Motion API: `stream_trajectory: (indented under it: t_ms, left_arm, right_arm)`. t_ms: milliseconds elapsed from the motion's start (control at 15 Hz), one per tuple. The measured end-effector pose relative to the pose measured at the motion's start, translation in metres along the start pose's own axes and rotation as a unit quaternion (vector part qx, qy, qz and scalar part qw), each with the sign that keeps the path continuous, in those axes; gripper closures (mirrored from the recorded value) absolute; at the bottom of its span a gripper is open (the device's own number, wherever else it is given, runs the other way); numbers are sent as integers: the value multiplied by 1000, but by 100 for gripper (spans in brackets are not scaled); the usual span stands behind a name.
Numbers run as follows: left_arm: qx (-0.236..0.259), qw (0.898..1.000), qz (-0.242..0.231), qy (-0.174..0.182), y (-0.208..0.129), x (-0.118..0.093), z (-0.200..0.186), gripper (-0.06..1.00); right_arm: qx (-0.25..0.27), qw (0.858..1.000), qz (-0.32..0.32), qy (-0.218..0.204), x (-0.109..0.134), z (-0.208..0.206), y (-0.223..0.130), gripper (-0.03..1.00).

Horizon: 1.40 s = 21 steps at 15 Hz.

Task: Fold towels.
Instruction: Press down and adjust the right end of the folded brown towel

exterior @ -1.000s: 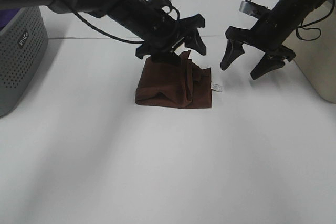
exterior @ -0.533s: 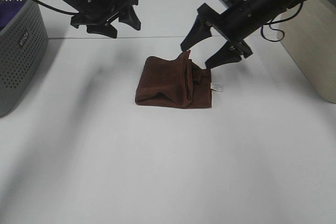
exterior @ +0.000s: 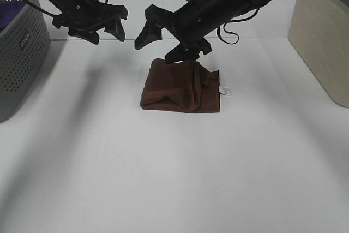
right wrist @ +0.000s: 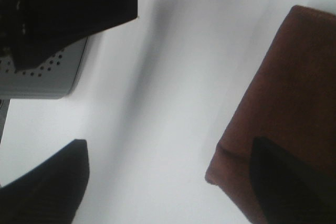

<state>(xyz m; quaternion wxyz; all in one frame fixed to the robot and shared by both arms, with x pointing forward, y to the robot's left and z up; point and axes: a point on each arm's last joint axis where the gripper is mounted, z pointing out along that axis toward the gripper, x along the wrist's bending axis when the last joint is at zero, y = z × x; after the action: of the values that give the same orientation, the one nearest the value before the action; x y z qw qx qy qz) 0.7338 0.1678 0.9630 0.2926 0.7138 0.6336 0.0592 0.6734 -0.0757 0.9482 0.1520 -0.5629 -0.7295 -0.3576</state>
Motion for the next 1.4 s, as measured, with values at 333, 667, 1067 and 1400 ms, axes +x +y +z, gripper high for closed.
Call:
stream_trajectory:
  t_ms: [333,667,1067,1400]
  left_arm:
    - [1,1000,0,2,0,0,0,29]
    - [11,1000,-3,1,-2,0,0,29]
    - [21,1000,0,3,-4,1,0,29]
    - [23,1000,2,6,-4,1,0,29]
  right_arm:
    - [27,999,21,-24,-27,26,-10,19]
    - [51,991,31,-119,-57,14,-12,19]
    - [61,985,40,-159,-80,0,-11,19]
    - [65,982,54,-169,-96,-18,-8,19]
